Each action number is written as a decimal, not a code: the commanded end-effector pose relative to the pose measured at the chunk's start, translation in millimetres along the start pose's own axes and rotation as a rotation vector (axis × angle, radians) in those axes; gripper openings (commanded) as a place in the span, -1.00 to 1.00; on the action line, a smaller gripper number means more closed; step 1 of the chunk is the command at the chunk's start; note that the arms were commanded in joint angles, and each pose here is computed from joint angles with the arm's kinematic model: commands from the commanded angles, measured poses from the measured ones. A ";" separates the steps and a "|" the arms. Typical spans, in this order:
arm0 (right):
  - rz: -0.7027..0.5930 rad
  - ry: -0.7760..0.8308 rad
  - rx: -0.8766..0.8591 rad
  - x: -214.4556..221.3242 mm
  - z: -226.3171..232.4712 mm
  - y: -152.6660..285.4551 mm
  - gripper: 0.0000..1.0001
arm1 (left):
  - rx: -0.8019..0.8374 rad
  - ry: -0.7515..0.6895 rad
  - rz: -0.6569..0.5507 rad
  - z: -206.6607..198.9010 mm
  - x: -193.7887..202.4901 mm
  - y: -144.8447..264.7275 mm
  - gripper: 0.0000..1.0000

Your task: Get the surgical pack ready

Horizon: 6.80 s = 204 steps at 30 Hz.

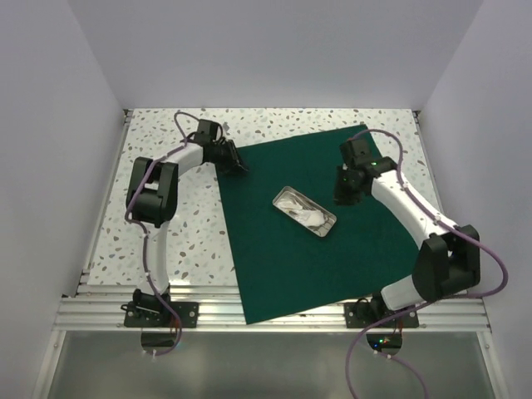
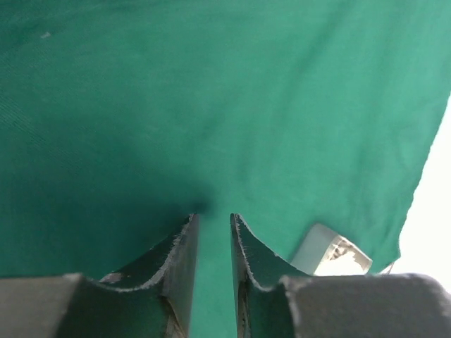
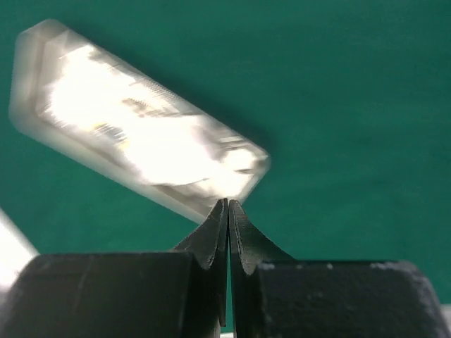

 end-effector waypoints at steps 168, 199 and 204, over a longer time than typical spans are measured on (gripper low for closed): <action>0.134 0.923 -0.283 205.2 179.9 35.2 0.24 | -0.171 0.076 -0.230 57.5 125.6 245.0 0.29; 0.372 1.126 -0.721 235.7 207.9 26.1 0.17 | -0.164 0.108 -0.188 62.5 111.3 218.2 0.14; 0.427 1.235 -0.716 269.9 214.3 26.0 0.07 | -0.170 0.111 -0.188 62.4 111.5 219.5 0.14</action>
Point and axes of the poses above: each gripper's point midway between its finger pads, its own y axis back along the fingers, its own z axis along the line the jaws close on, x = y × z, the point moved 5 cm from there along y, back along the fingers, and after that the axes turned 13 degrees about y, right-handed, at the moved point
